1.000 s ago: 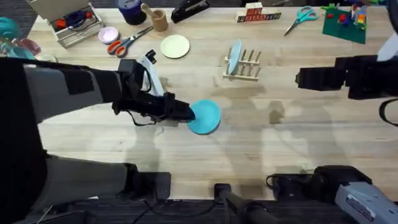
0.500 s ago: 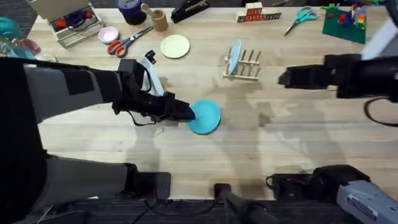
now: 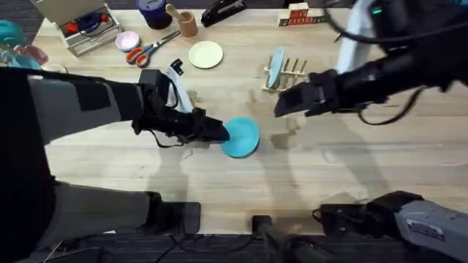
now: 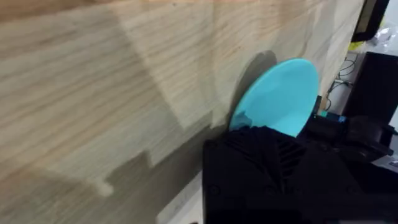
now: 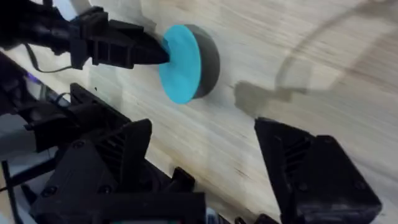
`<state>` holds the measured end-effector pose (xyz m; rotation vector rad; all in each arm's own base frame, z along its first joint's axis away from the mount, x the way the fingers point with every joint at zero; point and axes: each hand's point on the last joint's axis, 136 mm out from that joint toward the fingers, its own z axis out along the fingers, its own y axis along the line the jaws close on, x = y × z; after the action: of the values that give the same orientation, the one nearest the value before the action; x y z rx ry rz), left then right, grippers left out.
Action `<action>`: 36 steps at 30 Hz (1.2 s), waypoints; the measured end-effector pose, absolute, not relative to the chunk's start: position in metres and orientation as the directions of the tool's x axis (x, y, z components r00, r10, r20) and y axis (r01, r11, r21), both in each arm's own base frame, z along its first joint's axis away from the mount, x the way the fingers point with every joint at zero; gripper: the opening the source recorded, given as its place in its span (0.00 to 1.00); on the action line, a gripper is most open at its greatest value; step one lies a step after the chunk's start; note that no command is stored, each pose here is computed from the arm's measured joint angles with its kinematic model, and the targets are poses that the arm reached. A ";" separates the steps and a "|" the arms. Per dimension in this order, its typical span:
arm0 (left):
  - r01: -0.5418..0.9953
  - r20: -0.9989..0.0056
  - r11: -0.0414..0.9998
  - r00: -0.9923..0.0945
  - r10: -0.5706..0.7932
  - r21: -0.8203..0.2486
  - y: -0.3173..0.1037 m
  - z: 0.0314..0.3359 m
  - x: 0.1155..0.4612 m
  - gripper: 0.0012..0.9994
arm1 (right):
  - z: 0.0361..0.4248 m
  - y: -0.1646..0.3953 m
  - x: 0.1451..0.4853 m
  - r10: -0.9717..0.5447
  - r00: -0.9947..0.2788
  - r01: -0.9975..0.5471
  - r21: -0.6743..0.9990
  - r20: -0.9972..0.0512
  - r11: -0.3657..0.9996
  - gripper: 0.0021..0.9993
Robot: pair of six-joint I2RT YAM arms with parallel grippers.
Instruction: Pick up the plates from the table one by one and place each into a slot on the dish rack.
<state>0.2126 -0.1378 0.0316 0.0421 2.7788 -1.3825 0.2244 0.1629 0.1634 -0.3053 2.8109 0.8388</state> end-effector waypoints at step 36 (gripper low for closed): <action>0.041 -0.046 0.603 -0.999 0.007 -0.796 -0.138 0.032 0.213 0.04 | 0.064 0.275 0.233 -0.302 -0.953 -0.243 0.672 -0.030 0.700 0.64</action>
<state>0.2127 -0.1377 0.0316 0.0416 2.7788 -1.3819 0.2326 0.2747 0.0640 -0.4776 2.9725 1.1552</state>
